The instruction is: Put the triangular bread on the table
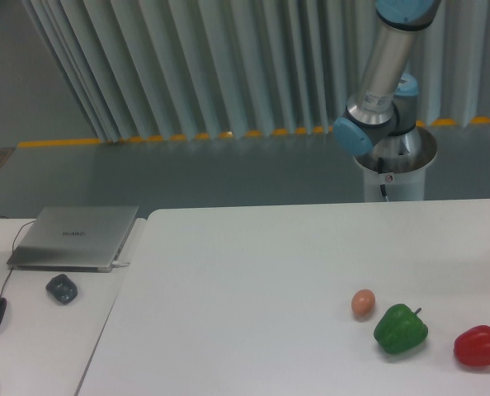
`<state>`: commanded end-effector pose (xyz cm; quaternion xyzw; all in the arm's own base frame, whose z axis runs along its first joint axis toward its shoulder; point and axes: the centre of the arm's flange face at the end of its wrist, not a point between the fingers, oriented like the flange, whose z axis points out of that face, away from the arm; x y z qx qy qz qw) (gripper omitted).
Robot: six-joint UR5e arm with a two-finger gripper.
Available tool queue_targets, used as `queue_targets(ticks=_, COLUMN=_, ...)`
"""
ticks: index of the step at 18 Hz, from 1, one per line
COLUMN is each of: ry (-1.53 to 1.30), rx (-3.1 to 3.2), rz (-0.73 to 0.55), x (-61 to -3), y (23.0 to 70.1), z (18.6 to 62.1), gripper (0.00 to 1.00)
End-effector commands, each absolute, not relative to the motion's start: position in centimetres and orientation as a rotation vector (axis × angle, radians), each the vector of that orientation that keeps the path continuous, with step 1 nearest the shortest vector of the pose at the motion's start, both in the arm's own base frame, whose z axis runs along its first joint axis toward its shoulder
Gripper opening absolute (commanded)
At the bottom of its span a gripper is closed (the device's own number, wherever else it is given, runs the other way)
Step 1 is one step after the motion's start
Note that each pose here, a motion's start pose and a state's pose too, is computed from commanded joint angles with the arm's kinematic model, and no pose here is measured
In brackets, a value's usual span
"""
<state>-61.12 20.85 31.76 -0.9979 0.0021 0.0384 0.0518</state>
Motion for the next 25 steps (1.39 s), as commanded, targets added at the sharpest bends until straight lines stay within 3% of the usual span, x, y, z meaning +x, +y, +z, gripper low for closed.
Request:
queue_targets(ticks=15, ry=-0.006, rx=-3.037, rz=0.106, x=-62.0, y=20.5, z=28.6, gripper=1.00)
queue_targets(ticks=17, ry=-0.004, rx=-3.037, rz=0.103, x=-62.0, y=20.6, z=28.5, gripper=0.94)
queue_targets(ticks=18, ry=0.001, rx=-3.038, rz=0.099, x=-62.0, y=20.7, z=28.3, gripper=0.91)
queue_targets(ticks=20, ry=0.008, rx=-3.039, rz=0.099, x=-62.0, y=20.7, z=28.3, gripper=0.68)
queue_targets(ticks=25, ry=0.025, rx=-3.038, rz=0.116, x=-62.1, y=20.9, z=28.9, gripper=0.23)
